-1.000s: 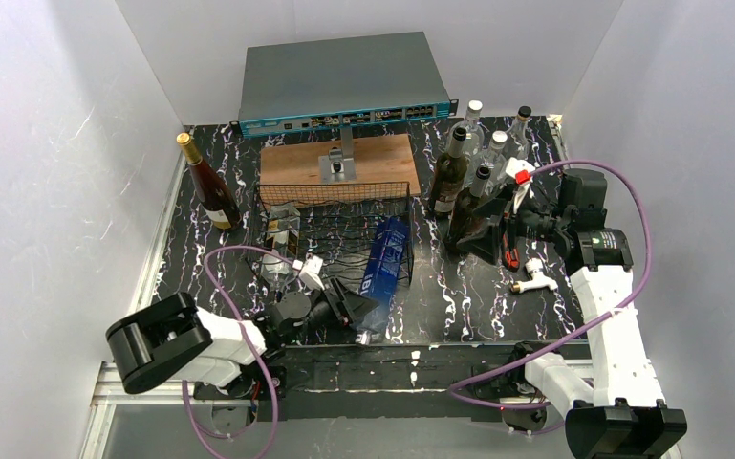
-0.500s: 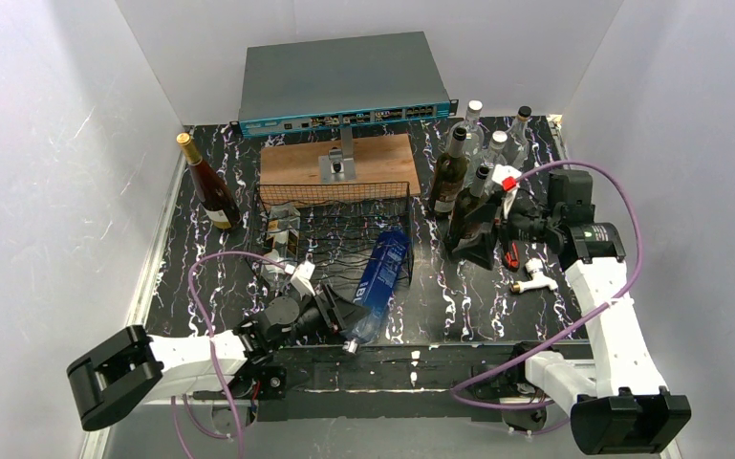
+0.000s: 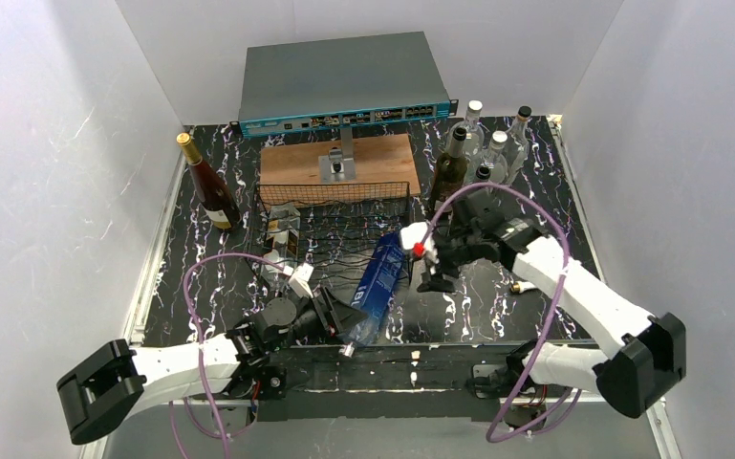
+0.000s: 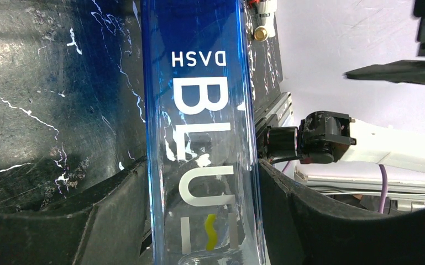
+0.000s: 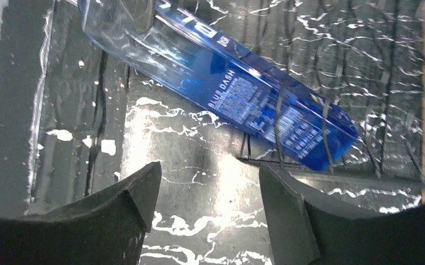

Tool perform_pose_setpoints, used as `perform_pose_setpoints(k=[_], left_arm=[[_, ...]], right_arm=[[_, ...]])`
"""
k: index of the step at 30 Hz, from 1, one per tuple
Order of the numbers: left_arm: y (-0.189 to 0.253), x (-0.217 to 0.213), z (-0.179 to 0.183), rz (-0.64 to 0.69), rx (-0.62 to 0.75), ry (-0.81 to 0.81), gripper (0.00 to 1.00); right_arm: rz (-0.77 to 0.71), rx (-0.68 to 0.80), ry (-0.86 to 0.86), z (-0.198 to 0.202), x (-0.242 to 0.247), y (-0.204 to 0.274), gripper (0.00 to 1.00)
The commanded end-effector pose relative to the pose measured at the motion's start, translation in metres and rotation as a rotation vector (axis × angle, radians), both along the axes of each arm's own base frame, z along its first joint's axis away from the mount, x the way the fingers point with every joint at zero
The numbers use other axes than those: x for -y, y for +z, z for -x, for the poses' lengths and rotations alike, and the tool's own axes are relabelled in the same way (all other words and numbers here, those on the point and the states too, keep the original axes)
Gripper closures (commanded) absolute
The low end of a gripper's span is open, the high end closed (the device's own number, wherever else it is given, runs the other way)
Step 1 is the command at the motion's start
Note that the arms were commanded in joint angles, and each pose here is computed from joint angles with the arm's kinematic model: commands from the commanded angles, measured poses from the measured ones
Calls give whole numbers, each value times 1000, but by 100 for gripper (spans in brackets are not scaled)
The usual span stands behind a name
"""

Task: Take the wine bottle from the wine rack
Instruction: Pick up the wine bottle from the wine rack.

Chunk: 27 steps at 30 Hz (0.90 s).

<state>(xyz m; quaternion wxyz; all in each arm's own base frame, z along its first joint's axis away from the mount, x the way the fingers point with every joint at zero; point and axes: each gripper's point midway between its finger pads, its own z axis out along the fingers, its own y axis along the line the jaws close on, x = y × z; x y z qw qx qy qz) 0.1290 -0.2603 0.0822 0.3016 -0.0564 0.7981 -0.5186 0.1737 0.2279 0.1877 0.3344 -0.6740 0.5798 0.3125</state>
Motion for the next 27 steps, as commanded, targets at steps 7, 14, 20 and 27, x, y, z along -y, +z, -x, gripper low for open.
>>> perform_pose_setpoints(k=[7,14,20,27], left_arm=[[31,0,-1,87,66,6,100],[32,0,3,88,51,-10,100],[34,1,4,86,37,-18,100],[41,6,10,92,8,-54,100]], right_arm=[[266,255,-21,-50,-38,-75,65],[297,364,-222,-96,-32,-65,62],[284,375,-318,-117,-28,-58,52],[257,317,-262,-109,-35,-58,36]])
